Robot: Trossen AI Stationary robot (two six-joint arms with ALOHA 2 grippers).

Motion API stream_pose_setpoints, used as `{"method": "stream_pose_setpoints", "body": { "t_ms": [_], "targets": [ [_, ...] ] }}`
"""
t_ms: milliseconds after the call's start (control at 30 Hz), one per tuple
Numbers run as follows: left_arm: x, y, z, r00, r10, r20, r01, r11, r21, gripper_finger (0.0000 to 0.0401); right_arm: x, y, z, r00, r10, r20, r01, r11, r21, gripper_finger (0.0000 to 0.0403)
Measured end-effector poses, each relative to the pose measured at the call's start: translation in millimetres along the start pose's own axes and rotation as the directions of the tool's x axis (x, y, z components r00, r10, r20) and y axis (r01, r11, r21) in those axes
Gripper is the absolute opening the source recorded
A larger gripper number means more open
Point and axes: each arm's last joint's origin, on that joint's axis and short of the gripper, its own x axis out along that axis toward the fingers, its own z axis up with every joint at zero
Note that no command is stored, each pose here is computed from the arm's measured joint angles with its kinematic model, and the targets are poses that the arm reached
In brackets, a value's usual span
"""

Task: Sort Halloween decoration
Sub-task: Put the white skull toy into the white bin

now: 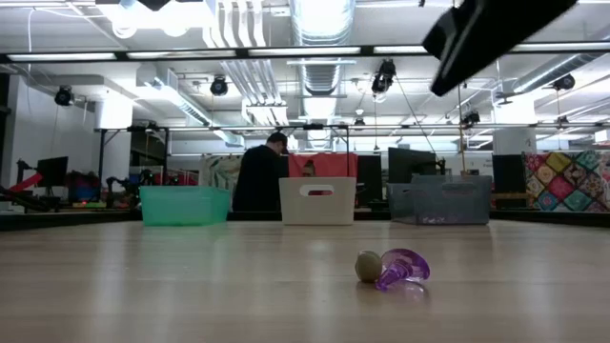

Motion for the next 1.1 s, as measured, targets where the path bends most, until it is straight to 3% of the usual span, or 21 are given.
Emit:
{"method": "stream_pose_setpoints", "body": {
  "t_ms": [233,333,533,800,1100],
  "targets": [
    [26.8,-20.1,-11.0,0.999,-0.006,0.034,0.002,0.994,0.108,0.0095,1.9,13.1,-29.8,0.998,0.056,0.033,-0.056,0.998,0.017,0.0076],
    [35.7,-26.1,-15.9,0.998,-0.052,0.028,0.047,0.988,0.146,0.0095,0.8,18.0,-40.7,0.998,0.049,0.044,-0.051,0.998,0.037,0.0072],
    [62.2,-37.5,-31.2,0.979,-0.204,-0.007,0.203,0.968,0.150,0.0095,-2.9,30.5,-51.6,0.994,0.007,0.105,-0.016,0.997,0.082,0.0076],
    [91.0,-56.5,-56.7,0.976,-0.218,0.025,0.214,0.969,0.124,0.0110,-9.0,48.0,-54.8,0.982,0.068,0.175,-0.087,0.991,0.103,0.0072],
    [110.6,-68.1,-81.3,0.973,-0.231,0.028,0.229,0.972,0.057,0.0161,-15.5,74.2,-57.9,0.948,0.144,0.284,-0.169,0.983,0.065,0.0075]
  ]
}}
